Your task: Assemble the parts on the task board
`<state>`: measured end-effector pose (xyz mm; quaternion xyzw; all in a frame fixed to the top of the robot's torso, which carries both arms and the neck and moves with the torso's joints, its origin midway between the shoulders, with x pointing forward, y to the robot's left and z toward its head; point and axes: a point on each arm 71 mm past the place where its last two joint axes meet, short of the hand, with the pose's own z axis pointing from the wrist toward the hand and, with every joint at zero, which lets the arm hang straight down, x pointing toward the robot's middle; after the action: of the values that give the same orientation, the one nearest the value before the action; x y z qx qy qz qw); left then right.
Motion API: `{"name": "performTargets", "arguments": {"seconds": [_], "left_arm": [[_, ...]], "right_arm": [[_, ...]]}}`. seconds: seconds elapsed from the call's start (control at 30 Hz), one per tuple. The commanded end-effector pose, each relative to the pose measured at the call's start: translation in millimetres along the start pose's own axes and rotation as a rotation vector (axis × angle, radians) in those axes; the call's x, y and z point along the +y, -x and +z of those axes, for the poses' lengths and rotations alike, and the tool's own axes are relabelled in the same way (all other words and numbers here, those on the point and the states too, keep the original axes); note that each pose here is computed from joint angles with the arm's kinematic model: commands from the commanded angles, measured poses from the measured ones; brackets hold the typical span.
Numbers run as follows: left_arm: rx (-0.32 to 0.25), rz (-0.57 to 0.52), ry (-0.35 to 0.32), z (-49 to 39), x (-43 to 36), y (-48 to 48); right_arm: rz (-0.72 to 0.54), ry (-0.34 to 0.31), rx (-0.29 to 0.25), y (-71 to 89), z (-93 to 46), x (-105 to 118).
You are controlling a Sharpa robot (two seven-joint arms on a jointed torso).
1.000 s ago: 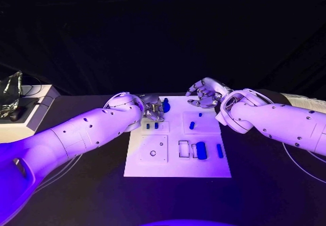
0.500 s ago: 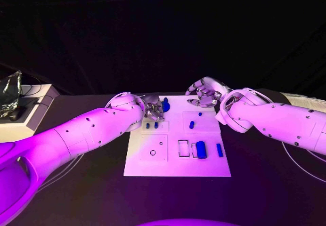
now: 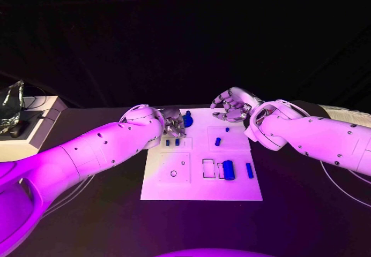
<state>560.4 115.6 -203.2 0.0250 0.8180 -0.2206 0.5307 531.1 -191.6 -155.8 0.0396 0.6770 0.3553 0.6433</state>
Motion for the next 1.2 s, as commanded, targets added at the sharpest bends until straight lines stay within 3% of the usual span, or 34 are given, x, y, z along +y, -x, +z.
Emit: {"name": "performTargets", "arguments": {"seconds": [0.03, 0.57, 1.2], "left_arm": [[0.003, 0.009, -0.009, 0.2, -1.2, -1.9], [-0.103, 0.017, -0.114, -1.3, -6.0, 4.9], [-0.068, 0.074, -0.135, -0.7, 0.5, -6.9]], "right_arm": [[-0.005, 0.008, 0.001, -0.3, -0.1, 1.0], [-0.003, 0.006, -0.001, 0.0, -0.1, 0.4], [-0.002, 0.005, 0.001, 0.3, -0.5, -0.2]]}}
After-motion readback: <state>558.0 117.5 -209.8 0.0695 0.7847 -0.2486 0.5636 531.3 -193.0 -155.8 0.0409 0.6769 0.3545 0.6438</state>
